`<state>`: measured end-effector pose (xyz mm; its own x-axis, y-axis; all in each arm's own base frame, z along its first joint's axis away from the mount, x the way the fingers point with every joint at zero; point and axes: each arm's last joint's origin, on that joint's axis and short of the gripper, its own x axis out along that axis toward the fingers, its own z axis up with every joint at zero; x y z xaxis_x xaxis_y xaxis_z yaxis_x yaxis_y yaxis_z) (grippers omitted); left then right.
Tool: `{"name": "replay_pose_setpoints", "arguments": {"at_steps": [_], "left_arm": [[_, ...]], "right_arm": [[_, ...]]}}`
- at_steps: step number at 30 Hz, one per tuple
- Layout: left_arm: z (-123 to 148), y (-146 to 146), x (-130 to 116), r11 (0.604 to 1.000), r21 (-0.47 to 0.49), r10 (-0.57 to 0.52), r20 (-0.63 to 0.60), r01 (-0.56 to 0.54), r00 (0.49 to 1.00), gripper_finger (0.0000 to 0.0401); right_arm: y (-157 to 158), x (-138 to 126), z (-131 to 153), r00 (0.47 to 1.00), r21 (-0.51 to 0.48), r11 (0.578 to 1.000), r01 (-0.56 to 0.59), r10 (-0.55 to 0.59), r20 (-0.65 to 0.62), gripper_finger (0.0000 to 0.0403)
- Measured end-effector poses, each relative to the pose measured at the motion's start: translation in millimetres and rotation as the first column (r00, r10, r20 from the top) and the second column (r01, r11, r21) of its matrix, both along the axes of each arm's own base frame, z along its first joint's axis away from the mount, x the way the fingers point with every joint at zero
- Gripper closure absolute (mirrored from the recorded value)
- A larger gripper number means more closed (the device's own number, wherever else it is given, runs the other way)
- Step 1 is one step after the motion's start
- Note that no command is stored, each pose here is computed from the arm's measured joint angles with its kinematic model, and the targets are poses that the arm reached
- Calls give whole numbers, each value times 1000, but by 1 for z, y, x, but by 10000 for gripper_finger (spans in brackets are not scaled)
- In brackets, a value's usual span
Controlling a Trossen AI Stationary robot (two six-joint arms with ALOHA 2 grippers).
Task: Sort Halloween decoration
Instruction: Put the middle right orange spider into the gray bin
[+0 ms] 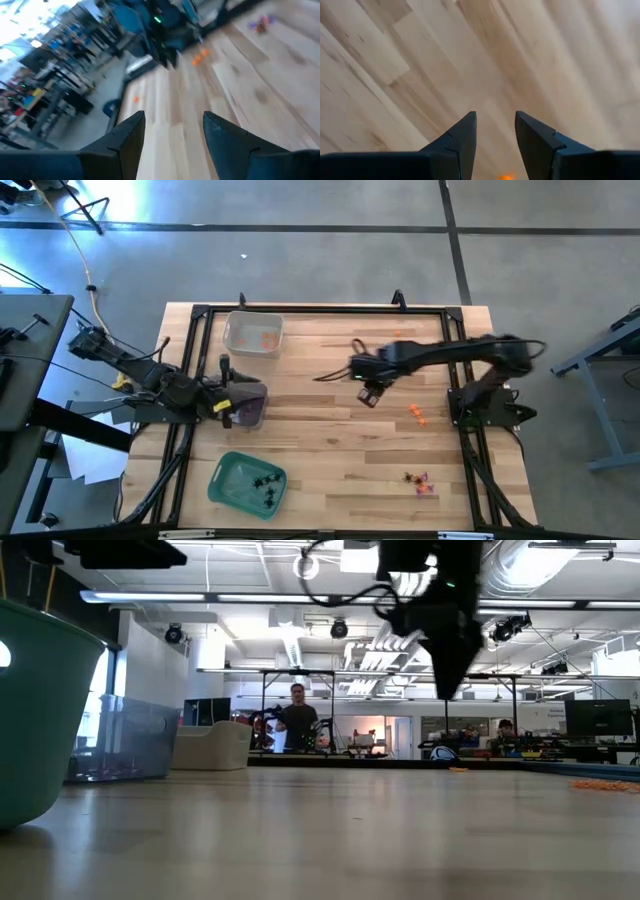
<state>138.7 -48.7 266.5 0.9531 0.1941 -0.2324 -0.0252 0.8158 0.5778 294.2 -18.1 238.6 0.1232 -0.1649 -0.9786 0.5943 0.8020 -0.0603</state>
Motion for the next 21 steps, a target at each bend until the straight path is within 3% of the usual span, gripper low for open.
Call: {"name": "replay_pose_setpoints", "arguments": {"at_steps": [4, 10, 15, 21], "left_arm": [[-4, 5, 10, 1000, -1, 14, 57, -14, 998, 215], [-8, 14, 29, 999, -12, 31, 109, -30, 994, 215], [-12, 20, 45, 999, -23, 33, 129, -30, 991, 215], [-16, 31, 59, 999, -35, 21, 140, -16, 990, 215]], "right_arm": [[4, -45, -25, 980, 92, 981, 169, -178, 90, 274], [6, -93, -56, 908, 130, 903, 409, -417, 35, 274], [9, -109, -77, 872, 174, 857, 485, -488, -26, 274], [10, -112, -92, 874, 221, 852, 475, -485, -7, 274]]}}
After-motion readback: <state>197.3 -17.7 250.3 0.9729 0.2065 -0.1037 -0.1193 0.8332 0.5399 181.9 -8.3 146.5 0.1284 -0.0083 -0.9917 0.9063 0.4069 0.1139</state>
